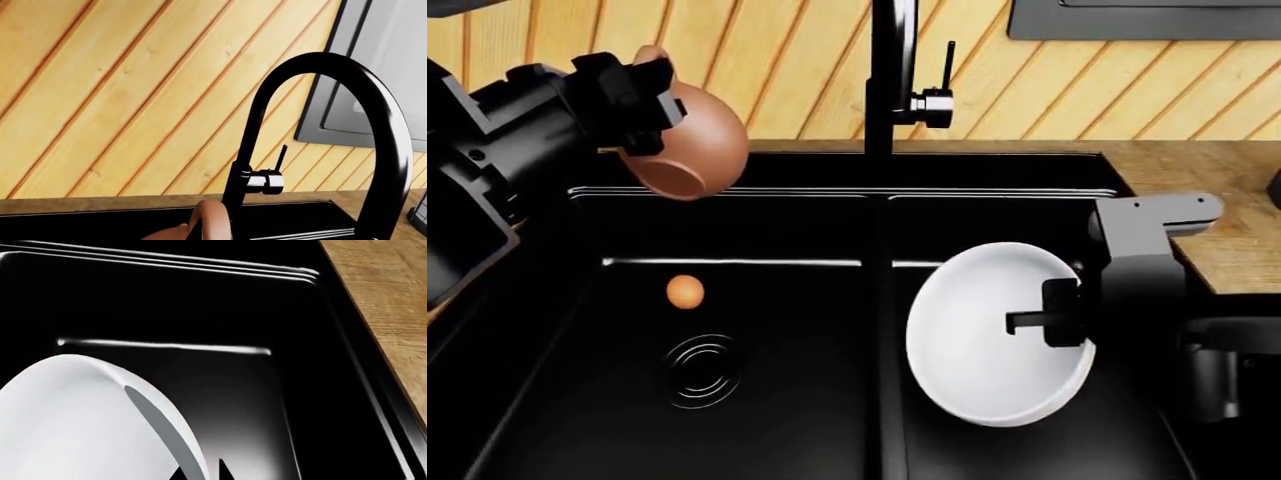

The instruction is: Pick the teapot and bowl and place them in the sink. Then turn on the water.

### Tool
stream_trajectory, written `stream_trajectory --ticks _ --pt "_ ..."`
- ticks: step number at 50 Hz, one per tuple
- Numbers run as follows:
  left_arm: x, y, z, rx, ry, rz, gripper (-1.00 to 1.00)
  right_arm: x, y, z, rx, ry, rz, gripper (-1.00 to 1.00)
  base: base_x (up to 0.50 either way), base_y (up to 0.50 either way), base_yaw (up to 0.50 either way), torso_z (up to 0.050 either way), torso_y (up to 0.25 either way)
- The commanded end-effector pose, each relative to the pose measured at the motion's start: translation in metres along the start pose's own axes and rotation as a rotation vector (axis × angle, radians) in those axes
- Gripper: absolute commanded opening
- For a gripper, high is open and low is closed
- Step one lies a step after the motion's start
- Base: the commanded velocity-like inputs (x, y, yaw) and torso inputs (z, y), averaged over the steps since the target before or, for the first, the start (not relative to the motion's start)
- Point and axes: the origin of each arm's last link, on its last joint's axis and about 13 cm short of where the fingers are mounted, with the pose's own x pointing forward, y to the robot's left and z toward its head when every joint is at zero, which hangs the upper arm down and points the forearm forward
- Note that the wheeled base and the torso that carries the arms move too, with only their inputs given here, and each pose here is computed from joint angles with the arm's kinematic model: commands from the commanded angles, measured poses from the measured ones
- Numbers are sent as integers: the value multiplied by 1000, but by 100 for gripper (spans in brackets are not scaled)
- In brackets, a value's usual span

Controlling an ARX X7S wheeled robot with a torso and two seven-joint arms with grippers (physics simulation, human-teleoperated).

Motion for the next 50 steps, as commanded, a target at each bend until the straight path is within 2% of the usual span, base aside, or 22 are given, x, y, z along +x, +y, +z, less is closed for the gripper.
stream_trajectory --ticks 1,24,25,45,50 --pt "-1 1 4 -6 -30 5 -100 4 1 -3 -17 0 -23 -100 0 0 0 0 0" --pt "2 6 -4 -20 -26 10 -100 11 -1 -17 -16 32 -30 -100 0 0 0 0 1" --pt "2 6 -4 -21 -25 10 -100 11 -1 -17 -16 33 -31 100 0 0 0 0 0" --pt "1 4 -4 -23 -23 8 -100 13 -7 -21 -17 34 -64 100 0 0 0 0 1" --pt "1 4 -4 -22 -24 6 -100 10 -10 -15 -74 -14 -121 100 0 0 0 0 2"
